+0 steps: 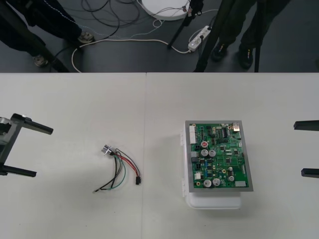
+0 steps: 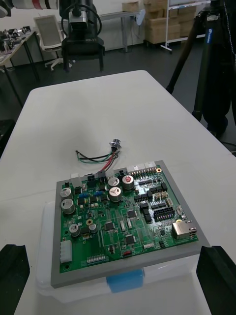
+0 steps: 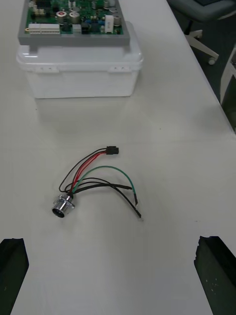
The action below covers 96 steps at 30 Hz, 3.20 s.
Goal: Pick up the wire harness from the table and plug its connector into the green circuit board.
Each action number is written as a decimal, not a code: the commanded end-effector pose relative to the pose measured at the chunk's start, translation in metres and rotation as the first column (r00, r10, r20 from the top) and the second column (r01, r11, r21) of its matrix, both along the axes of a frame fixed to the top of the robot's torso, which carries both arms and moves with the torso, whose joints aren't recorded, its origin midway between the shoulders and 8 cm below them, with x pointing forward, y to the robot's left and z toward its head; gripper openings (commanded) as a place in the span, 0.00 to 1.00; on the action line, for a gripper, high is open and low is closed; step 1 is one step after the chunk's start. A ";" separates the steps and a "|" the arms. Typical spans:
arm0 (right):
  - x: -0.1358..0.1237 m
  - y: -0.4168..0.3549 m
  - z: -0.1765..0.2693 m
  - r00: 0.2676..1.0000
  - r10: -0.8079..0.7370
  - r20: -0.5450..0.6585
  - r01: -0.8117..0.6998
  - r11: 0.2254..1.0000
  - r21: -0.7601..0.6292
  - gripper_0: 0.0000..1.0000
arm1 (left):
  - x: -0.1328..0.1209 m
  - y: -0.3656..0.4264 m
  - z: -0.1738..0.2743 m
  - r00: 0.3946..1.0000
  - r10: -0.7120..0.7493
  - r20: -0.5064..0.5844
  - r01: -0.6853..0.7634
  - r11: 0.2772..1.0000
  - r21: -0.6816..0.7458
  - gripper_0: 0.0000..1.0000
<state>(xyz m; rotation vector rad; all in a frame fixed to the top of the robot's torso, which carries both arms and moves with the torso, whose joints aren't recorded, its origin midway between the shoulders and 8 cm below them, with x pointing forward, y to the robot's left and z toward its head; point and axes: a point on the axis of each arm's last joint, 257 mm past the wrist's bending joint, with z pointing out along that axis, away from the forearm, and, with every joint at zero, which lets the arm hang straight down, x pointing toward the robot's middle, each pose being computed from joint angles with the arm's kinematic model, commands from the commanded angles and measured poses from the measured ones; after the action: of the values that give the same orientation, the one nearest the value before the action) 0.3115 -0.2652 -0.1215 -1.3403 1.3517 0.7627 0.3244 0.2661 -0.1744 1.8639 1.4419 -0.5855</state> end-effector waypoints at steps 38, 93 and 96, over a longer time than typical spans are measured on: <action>-0.009 0.020 -0.022 0.963 0.191 0.192 -0.219 0.966 0.138 1.00 | 0.098 -0.077 -0.065 0.929 -0.199 0.311 0.057 0.910 0.411 1.00; -0.010 0.020 -0.012 0.959 0.167 0.229 -0.224 0.941 0.252 1.00 | 0.137 -0.097 -0.123 0.784 -0.380 0.490 -0.111 0.691 0.714 1.00; -0.011 0.022 -0.011 0.958 0.171 0.231 -0.230 0.939 0.256 1.00 | 0.139 -0.092 -0.126 0.774 -0.398 0.493 -0.123 0.669 0.733 1.00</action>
<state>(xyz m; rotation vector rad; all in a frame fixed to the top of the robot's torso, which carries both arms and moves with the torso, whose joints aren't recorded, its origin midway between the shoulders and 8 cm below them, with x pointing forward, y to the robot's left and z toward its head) 0.2977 -0.2458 -0.1417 -1.3132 0.9069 0.8484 0.4619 0.1863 -0.3091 2.4587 1.1360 0.6222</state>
